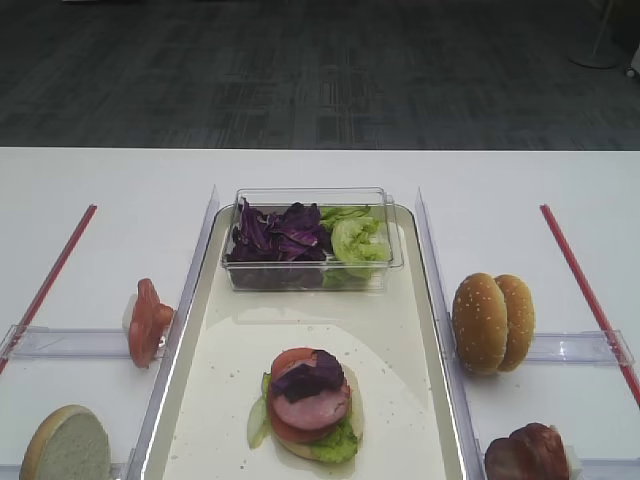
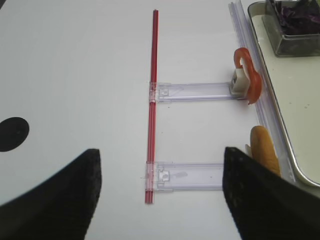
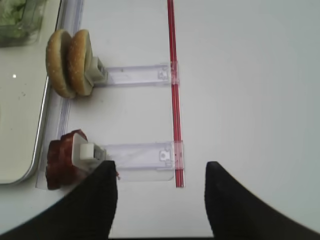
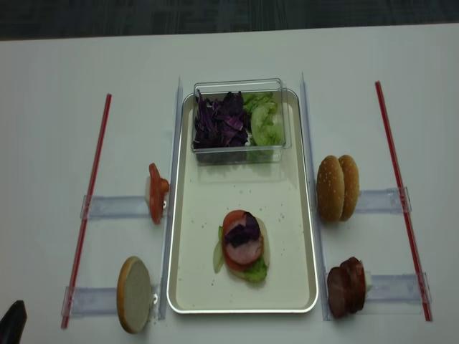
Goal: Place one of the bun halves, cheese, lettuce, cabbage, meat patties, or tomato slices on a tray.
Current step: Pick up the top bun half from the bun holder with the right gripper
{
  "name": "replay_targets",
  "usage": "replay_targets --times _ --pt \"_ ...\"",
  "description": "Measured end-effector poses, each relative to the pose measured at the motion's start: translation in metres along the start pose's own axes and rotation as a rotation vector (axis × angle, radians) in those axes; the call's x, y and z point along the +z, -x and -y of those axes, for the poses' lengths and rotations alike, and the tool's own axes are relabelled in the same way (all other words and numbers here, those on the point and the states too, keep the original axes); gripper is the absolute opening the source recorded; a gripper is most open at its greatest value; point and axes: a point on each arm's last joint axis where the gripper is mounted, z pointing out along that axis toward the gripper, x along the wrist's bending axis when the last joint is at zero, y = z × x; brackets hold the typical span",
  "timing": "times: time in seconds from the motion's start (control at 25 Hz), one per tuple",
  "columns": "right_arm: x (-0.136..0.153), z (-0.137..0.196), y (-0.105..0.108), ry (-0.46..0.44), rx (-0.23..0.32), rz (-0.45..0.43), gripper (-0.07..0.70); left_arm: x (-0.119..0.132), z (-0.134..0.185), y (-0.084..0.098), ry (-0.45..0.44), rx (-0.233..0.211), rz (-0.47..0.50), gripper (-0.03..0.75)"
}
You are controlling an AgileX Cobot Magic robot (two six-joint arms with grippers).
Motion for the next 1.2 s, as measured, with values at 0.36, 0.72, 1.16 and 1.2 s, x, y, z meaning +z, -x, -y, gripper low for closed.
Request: replay_targets --times 0.36,0.72,1.16,1.2 --pt "0.020 -0.012 -0.001 -0.196 0.008 -0.004 0.426 0.000 0.000 0.000 0.000 0.000 0.000 0.472" --pt "0.031 -0.024 -0.004 -0.323 0.027 -0.019 0.426 0.000 0.000 0.000 0.000 0.000 0.000 0.472" --pt "0.042 -0.065 -0.007 -0.408 0.026 -0.024 0.426 0.000 0.000 0.000 0.000 0.000 0.000 0.472" --pt "0.045 -0.067 -0.007 -0.423 0.022 -0.024 0.426 0.000 0.000 0.000 0.000 0.000 0.000 0.472"
